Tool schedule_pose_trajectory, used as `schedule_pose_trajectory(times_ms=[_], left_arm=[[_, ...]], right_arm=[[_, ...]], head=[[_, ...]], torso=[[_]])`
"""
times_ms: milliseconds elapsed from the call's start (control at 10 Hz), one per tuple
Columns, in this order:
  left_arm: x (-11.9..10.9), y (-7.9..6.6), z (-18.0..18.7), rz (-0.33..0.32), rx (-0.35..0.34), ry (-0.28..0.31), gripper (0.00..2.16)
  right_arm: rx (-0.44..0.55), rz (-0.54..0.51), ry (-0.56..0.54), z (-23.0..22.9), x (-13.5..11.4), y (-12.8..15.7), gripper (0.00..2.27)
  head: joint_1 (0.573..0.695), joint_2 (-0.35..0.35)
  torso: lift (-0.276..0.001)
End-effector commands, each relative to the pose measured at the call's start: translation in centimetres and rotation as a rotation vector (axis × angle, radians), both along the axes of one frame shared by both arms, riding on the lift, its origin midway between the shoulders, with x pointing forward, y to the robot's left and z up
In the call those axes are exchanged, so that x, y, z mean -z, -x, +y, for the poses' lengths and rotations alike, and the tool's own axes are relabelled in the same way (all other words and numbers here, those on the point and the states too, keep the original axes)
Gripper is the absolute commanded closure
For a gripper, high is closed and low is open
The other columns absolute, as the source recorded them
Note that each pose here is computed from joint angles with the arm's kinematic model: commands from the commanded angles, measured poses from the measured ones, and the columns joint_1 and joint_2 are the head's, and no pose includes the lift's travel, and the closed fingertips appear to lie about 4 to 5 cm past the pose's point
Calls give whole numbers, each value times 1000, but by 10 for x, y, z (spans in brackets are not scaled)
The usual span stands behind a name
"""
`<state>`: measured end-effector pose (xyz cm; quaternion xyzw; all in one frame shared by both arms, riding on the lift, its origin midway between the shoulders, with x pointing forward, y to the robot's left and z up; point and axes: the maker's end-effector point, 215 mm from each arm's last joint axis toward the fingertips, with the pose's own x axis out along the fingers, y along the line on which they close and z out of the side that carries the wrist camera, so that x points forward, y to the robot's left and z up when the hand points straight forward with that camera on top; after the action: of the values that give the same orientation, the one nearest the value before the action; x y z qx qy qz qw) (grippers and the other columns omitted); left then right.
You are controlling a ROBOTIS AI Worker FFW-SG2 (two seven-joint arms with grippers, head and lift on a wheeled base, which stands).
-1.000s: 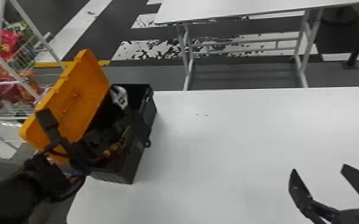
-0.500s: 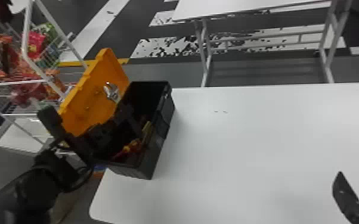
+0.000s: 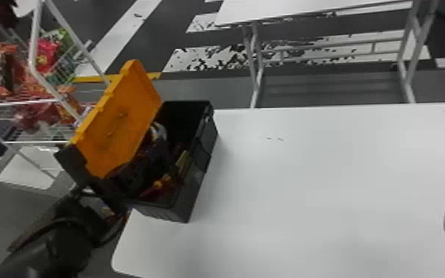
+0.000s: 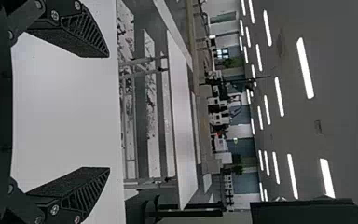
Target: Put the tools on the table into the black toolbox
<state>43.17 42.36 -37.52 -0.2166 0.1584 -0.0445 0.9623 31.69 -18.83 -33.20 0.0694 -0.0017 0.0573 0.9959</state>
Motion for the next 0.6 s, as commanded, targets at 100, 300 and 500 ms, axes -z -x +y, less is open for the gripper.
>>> schedule_pose_trajectory(times_ms=[100, 300, 500], left_arm=[[0, 17, -20, -61, 5, -38, 33], [-15, 27, -30, -169, -35, -106, 36], [-54, 54, -37, -365, -112, -242, 36]], right_arm=[[75, -187, -31, -31, -38, 20, 161], [88, -156, -20, -40, -21, 24, 161], [73, -130, -12, -38, -9, 26, 161]], head=[[695, 333], [695, 291], [695, 277]], torso=[[-75], [-75], [-75]])
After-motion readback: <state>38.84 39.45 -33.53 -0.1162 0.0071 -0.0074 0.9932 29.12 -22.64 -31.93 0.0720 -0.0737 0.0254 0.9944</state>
